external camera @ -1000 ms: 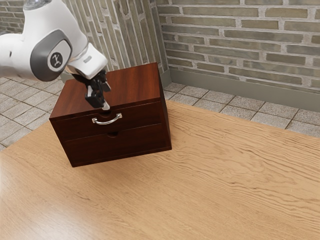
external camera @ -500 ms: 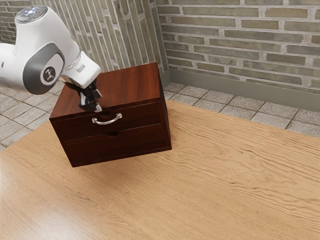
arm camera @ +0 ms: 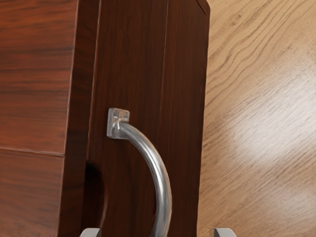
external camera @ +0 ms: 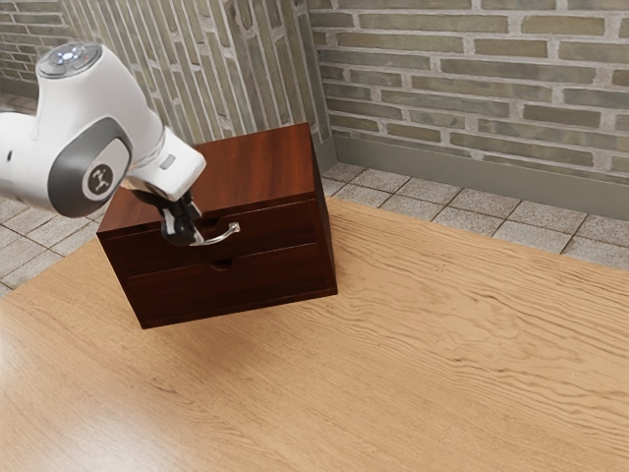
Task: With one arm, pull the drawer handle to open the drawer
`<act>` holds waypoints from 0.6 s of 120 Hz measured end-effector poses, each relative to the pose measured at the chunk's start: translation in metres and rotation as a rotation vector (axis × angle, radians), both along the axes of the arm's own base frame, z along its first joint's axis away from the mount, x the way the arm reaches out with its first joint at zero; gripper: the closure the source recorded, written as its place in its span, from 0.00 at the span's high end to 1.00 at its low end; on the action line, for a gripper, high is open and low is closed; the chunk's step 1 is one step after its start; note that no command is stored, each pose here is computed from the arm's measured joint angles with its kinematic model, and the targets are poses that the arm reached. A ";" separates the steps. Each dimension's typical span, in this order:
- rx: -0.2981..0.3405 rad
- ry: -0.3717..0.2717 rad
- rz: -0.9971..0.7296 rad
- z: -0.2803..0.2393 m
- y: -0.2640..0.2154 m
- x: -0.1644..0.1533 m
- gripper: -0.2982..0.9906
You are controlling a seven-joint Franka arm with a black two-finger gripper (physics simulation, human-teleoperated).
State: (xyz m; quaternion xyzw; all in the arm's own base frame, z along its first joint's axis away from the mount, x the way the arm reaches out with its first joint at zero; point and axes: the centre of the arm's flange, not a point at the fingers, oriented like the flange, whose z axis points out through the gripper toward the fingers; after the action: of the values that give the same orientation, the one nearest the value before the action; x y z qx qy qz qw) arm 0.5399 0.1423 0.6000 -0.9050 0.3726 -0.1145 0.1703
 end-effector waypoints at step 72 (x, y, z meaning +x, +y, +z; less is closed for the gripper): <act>-0.004 -0.005 0.010 -0.023 -0.003 0.009 0.37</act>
State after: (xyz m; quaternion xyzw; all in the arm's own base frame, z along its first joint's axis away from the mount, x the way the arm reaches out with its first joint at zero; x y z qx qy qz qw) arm 0.5486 0.1397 0.5768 -0.9069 0.3676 -0.1166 0.1700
